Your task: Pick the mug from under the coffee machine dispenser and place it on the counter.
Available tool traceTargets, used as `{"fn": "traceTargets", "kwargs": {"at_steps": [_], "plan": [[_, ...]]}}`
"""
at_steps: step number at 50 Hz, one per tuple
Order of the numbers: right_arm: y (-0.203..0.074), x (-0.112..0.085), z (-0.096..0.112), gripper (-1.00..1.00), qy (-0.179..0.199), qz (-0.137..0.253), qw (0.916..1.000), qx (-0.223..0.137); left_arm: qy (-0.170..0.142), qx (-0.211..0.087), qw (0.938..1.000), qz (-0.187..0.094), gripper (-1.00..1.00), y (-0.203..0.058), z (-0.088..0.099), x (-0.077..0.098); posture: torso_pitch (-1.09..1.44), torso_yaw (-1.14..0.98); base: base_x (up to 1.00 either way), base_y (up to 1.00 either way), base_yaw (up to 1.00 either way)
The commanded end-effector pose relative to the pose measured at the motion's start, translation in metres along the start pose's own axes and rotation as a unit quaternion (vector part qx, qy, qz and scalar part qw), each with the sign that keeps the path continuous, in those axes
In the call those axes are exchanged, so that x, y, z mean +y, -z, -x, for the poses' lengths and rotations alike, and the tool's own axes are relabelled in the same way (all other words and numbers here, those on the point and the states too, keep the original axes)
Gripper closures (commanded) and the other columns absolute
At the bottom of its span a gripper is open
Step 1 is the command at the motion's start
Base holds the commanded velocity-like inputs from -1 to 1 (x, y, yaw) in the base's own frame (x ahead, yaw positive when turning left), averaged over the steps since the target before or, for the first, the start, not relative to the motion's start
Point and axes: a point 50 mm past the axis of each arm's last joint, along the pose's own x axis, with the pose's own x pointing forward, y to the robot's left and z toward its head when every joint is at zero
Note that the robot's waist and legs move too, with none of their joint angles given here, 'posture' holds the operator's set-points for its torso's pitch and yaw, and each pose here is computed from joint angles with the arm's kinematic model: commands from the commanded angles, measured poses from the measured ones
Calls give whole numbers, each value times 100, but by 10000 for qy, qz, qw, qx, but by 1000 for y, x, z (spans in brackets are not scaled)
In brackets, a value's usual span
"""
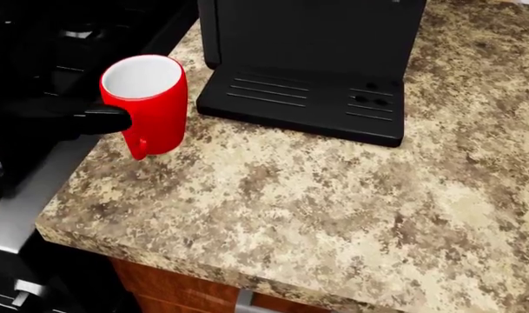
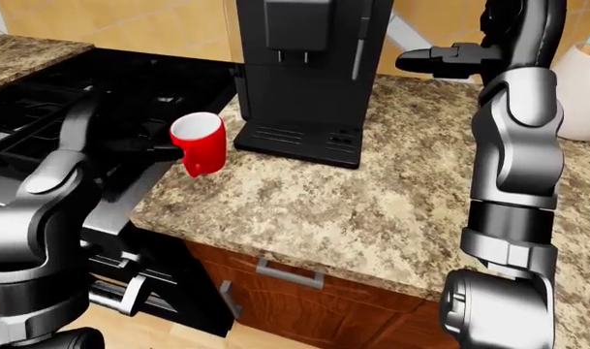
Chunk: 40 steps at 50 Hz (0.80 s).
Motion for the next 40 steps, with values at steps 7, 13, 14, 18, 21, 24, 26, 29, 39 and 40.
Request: {"fn": "traceTargets", "kwargs": {"at_steps": [7, 13, 14, 18, 21, 24, 26, 29, 39, 40], "plan": [[-25, -3, -4, -100, 47, 1, 9988, -486, -93, -830, 9964, -123, -100, -65, 17, 28, 0, 0, 0, 0, 0], [-25, -3, -4, -100, 48, 8, 9988, -487, -190, -1014, 9944, -212, -100, -81, 21, 39, 0, 0, 0, 0, 0], [-25, -3, -4, -100, 47, 8, 9988, -484, -197, -1028, 9943, -215, -100, -82, 22, 40, 0, 0, 0, 0, 0], [-24, -3, -4, -100, 45, 6, 9988, -485, -232, -1113, 9932, -236, -100, -91, 23, 44, 0, 0, 0, 0, 0], [-25, -3, -4, -100, 45, 6, 9988, -486, -252, -1182, 9923, -273, -100, -96, 24, 46, 0, 0, 0, 0, 0], [-25, -3, -5, -100, 42, 7, 9988, -489, -258, -1263, 9912, -310, -100, -103, 26, 48, 0, 0, 0, 0, 0], [-25, -3, -5, -100, 41, 7, 9988, -490, -267, -1303, 9906, -329, -100, -107, 27, 49, 0, 0, 0, 0, 0], [-25, -4, -5, -100, 44, 4, 9988, -490, -315, -1378, 9893, -351, -100, -114, 29, 52, 0, 0, 0, 0, 0], [-25, -4, -5, -100, 44, 7, 9988, -496, -511, -1655, 9838, -458, -100, -138, 36, 68, 0, 0, 0, 0, 0], [-25, -4, -5, -100, 43, 5, 9988, -495, -545, -1688, 9830, -474, -100, -141, 37, 70, 0, 0, 0, 0, 0]]}}
